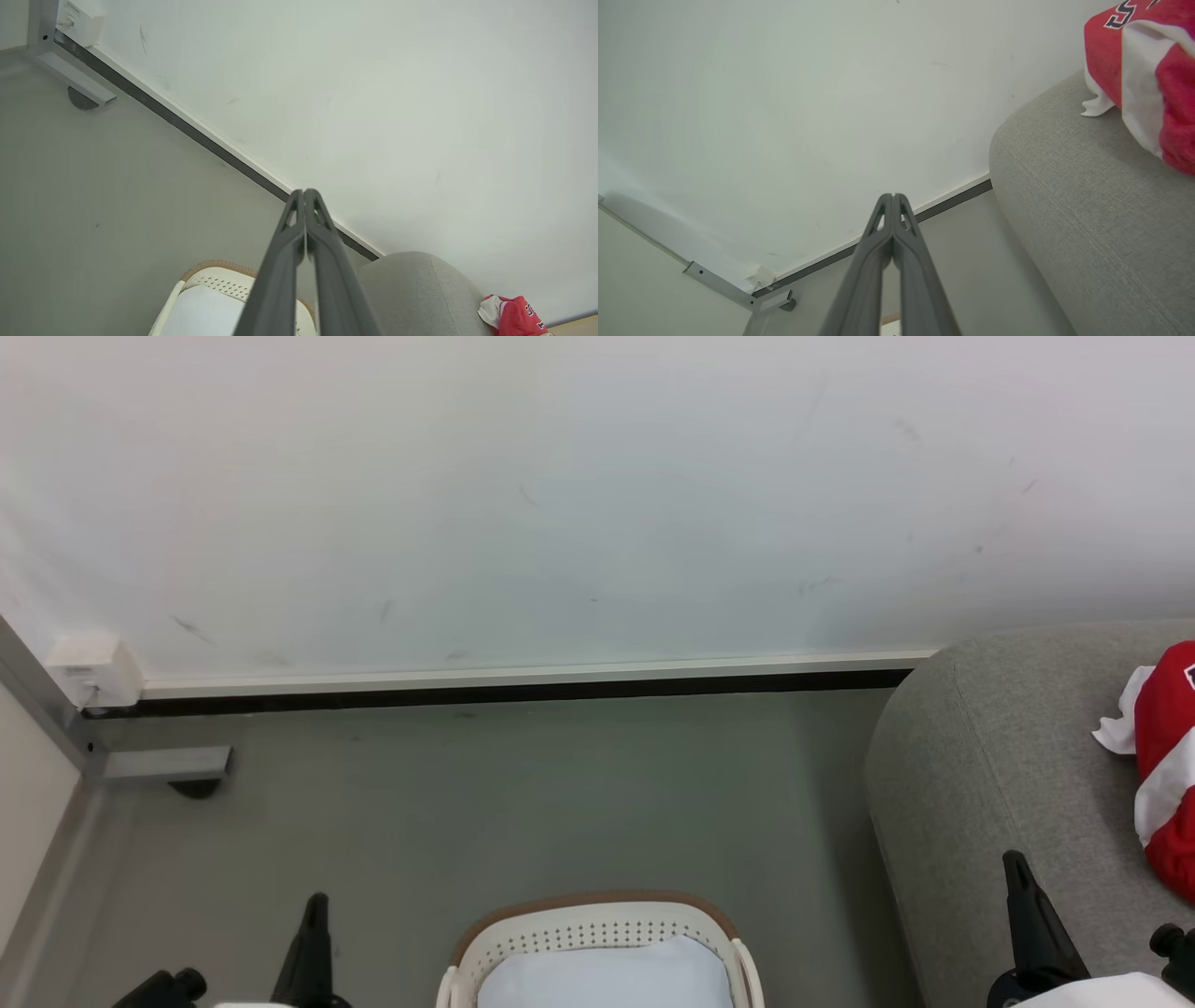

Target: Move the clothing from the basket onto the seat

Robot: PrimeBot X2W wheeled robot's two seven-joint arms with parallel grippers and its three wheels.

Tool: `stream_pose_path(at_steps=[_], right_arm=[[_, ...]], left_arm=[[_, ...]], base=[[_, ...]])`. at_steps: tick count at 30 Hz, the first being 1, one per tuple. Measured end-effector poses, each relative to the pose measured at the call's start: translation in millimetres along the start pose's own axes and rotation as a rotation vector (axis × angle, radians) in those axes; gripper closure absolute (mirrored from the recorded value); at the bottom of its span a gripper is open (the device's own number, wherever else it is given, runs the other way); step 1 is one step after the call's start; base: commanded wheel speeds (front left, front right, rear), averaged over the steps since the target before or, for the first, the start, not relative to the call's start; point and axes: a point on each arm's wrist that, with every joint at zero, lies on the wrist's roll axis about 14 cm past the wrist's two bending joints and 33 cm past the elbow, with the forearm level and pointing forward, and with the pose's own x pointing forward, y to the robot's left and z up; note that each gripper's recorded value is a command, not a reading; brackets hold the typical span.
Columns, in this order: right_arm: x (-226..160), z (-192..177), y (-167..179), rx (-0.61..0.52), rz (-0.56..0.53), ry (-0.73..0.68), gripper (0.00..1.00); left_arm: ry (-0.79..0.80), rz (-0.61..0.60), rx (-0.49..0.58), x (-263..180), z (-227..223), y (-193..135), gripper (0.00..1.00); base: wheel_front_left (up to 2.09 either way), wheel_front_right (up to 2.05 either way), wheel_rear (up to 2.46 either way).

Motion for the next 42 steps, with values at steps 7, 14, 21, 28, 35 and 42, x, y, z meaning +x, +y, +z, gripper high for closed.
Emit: stream_pose_path(at_steps=[7, 14, 21, 28, 35, 42], right_arm=[[1, 1, -4, 0.085, -0.020, 0.003, 1.00], [2, 4, -8, 0.175, -0.037, -0.003, 1.00], [4, 6, -8, 0.260, -0.045, -0.010, 1.00], [6, 8, -10, 0.337, -0.052, -0.015, 1.00], [7, 10, -11, 0.406, -0.057, -0.017, 1.00], [7, 11, -13, 0.472, -0.062, -0.021, 1.00]], left_arm=[[-0.001, 0.011, -0.099, 2, 3, 2, 1.00], [0.002, 0.015, -0.180, 3, 5, 2, 1.00], [0.000, 0.014, -0.261, 6, 8, 1, 1.00], [0.003, 0.011, -0.341, 7, 10, 1, 1.00], [0.001, 0.009, -0.412, 8, 12, 1, 1.00], [-0.001, 0.007, -0.478, 9, 15, 1, 1.00]], base=[[0.00, 0.00, 0.00], [0.00, 0.00, 0.00], [0.00, 0.00, 0.00], [0.00, 0.00, 0.00], [0.00, 0.00, 0.00], [0.00, 0.00, 0.00]])
